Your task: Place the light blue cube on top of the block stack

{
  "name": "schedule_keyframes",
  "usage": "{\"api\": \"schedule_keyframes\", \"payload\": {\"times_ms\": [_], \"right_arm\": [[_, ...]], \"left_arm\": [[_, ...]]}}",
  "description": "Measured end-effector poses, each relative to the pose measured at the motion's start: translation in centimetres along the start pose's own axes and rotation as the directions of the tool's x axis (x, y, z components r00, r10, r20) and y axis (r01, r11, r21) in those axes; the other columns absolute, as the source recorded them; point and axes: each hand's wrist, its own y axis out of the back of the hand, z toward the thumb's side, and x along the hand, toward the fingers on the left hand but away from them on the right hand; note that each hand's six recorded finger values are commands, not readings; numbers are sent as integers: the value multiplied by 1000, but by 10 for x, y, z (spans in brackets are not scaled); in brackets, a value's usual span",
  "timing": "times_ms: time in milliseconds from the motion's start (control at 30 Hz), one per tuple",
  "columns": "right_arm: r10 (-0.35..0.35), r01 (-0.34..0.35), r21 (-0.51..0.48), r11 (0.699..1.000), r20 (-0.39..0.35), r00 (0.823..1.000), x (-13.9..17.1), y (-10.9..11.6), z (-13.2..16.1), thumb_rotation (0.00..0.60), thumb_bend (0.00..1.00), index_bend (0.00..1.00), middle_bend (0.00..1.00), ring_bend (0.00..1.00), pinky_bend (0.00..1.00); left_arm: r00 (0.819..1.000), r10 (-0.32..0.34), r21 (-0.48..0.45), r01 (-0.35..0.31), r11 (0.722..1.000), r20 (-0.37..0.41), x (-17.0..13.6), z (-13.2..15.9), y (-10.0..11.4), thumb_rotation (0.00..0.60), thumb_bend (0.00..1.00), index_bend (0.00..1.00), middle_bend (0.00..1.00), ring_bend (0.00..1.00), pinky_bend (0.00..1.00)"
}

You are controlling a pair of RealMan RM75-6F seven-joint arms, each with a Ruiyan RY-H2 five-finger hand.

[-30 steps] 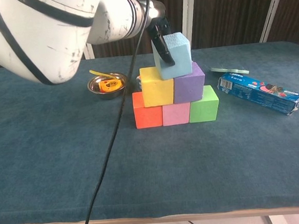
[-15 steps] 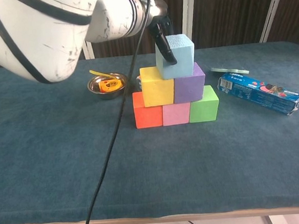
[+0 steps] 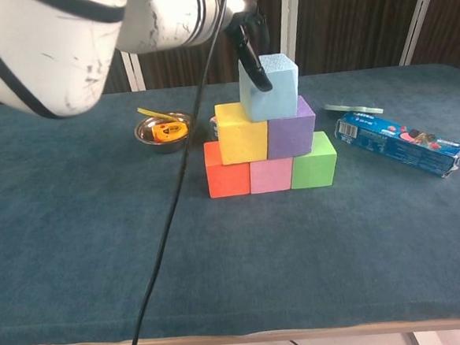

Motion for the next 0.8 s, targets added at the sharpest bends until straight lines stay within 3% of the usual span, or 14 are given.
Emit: {"api": "schedule_keyframes", "payload": {"times_ms": [167,333,500,667,800], "right_arm": [[-10,10,1,1000,2,1000,2,2,-1,600,242,0,0,0,0],[-23,23,14,1000,3,1000,5,3,0,600,242,0,0,0,0],[-34,34,32,999,8,999,6,2,2,600,243,0,0,0,0],[-42,40,69,997,22,999,2,-3,4,600,243,0,0,0,0],[-46,42,97,994,45,998,-6,-7,6,600,242,0,0,0,0]], "left_arm": [[997,51,20,-53,998,58,-23,-2,20,512,44,9,50,1,111],[980,115,47,-124,991,160,-77,-28,36,551,44,0,2,0,106],[959,178,61,-195,979,222,-142,-76,28,600,44,0,0,0,86],[958,269,-11,-269,963,99,-209,-169,-8,600,44,0,0,0,68],[943,332,-41,-332,942,-7,-253,-237,-42,600,44,0,0,0,57]]}}
